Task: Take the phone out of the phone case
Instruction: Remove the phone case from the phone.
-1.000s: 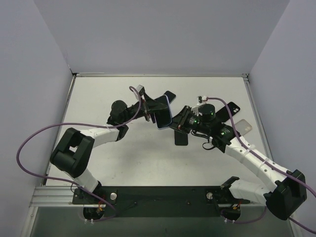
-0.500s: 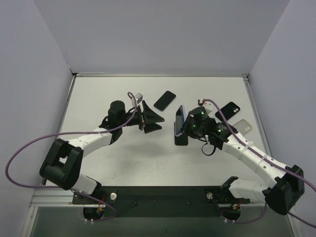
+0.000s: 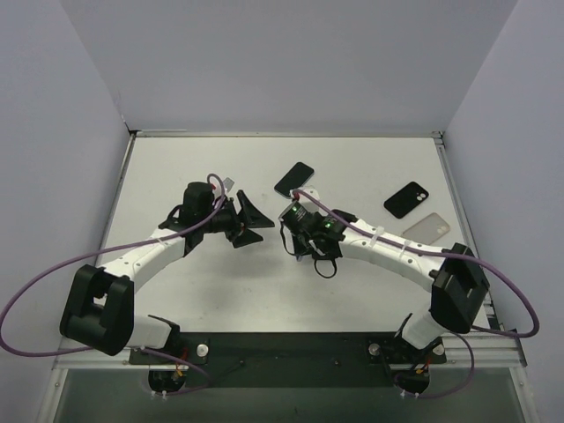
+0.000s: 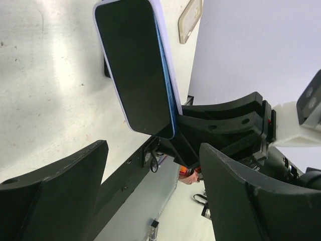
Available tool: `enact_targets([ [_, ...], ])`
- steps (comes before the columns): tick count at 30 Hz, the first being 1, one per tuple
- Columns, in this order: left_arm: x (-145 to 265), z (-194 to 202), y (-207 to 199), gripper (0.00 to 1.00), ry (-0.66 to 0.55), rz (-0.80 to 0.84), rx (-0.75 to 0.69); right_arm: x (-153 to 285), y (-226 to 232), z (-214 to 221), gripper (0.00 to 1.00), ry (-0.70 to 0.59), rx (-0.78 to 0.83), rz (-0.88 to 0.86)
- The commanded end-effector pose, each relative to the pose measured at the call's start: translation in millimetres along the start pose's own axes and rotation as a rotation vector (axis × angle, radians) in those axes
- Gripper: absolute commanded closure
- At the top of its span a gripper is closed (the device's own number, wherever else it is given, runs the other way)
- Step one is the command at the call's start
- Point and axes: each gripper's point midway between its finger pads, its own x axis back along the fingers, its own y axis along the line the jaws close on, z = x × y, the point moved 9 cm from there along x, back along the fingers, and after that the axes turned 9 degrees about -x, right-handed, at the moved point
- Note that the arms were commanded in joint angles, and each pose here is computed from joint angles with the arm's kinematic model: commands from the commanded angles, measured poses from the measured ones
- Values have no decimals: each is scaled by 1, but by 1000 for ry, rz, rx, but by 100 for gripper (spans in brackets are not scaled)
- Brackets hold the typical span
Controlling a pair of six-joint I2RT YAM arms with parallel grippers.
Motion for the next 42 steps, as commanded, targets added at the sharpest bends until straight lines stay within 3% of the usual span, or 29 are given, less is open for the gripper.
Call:
enact_targets([
  [1,-2,2,11,16,12,-36,-8,1,19,2,100,-31,100,-3],
  [6,-2,2,14,16,17,-41,-9,-21,23,28,100,23,127,-16],
  [8,0,2,14,17,17,-37,-10,-28,22,34,89,20,124,-10],
  [11,1,2,16,17,19,-36,-10,-36,21,39,86,12,125,2],
  [15,0,4,18,17,26,-42,-5,-49,21,46,88,20,137,23],
  [25,6,9,20,17,21,-40,-1,-101,30,92,88,181,122,18],
  [28,6,11,24,17,25,-52,-2,-105,30,97,87,207,114,14],
  [32,6,13,30,17,32,-98,-3,-100,34,94,100,259,96,-50],
  [38,-1,4,35,19,19,-161,-8,-93,34,91,100,290,117,-80],
  [42,-8,-21,39,19,-67,-218,14,-91,30,94,100,295,127,-72],
])
